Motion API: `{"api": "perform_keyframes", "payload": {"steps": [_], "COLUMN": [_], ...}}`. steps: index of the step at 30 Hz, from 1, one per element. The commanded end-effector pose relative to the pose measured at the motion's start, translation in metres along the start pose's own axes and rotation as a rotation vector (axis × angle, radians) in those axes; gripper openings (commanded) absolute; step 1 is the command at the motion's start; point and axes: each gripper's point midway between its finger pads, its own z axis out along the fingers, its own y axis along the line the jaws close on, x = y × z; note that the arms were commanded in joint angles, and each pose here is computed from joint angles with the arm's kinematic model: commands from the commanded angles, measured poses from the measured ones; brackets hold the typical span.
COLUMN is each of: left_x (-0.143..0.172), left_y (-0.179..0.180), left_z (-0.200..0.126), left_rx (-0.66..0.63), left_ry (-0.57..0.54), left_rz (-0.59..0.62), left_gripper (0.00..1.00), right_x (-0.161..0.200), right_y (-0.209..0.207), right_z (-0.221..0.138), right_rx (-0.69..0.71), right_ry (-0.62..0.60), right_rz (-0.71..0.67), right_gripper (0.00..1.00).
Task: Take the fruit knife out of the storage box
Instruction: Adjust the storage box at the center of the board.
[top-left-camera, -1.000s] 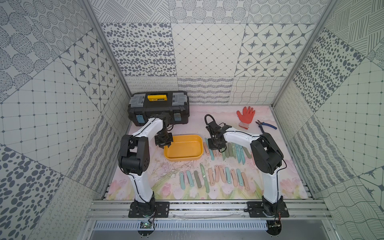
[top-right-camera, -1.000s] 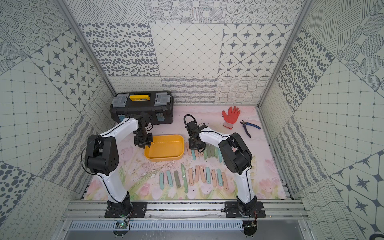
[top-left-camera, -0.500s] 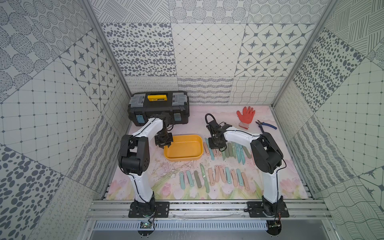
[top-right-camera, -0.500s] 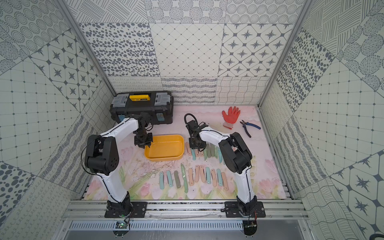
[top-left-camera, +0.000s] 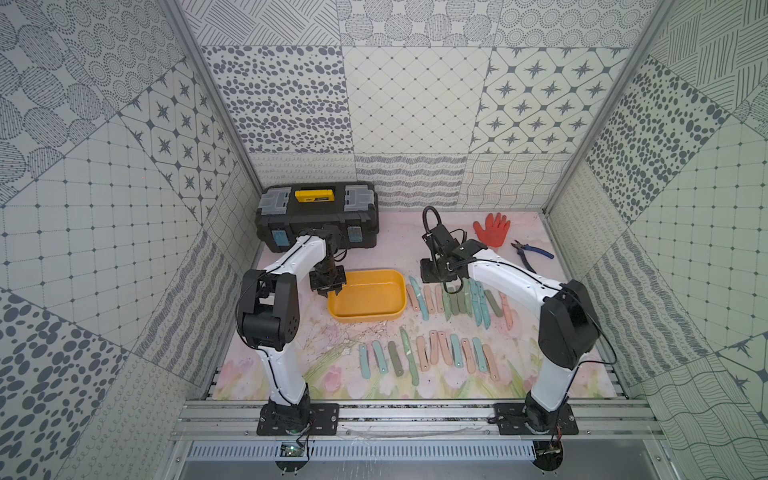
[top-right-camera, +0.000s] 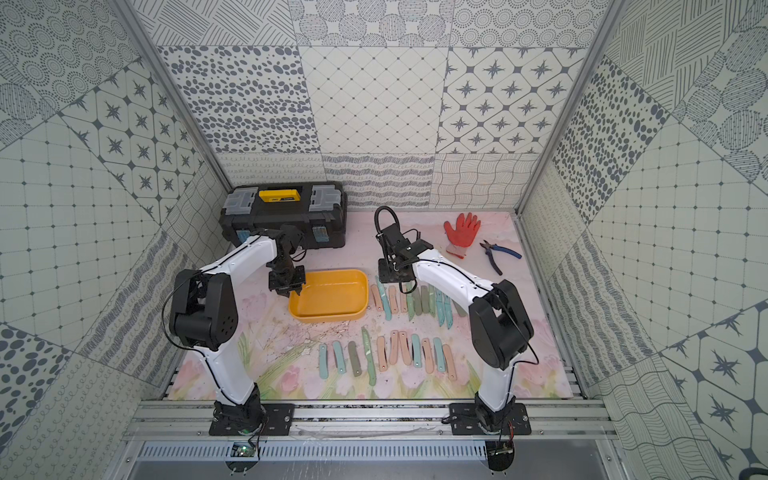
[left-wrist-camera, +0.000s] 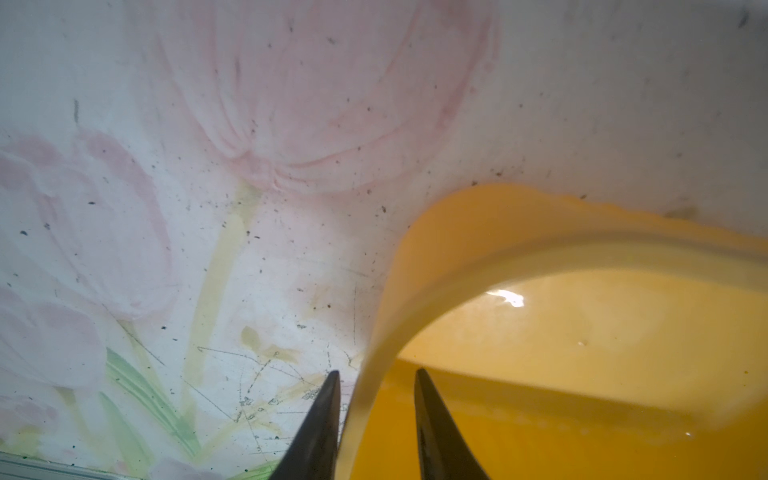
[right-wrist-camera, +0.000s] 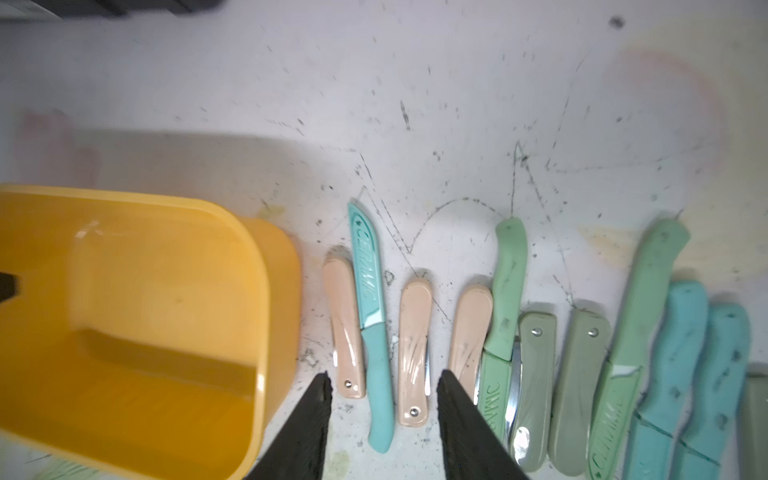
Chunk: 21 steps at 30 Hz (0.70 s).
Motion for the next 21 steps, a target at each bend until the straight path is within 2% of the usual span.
{"api": "perform_keyframes", "payload": {"steps": [1,8,18,21], "left_x": [0.005,0.006,0.012,0.010], "left_y": [0.002,0.000,0.003,0.003], "left_z": [0.003,0.013,0.026,0.024], "left_rx": [-0.010,-0.011,-0.033,-0.036], "left_ry": [0.023,0.055,0.100,0.091], "left_rz": [0.005,0.023,0.047,0.051], "left_gripper": [0.30,0.26,0.04,0.03], "right_x": [-0.010,0.005,0.012,0.014], "right_y": [0.000,-0.003,-0.009,-0.011], "right_z": [-0.030,-0.057,-0.066,-0.065], "right_rx": [-0.025,-0.084,-0.083,-0.080], "right_ry": [-0.098,-0.133,-0.147,-0.147], "right_rz": [0.006,0.039,0.025,0.024], "right_gripper": [0.45,0.46,0.46,0.46]}}
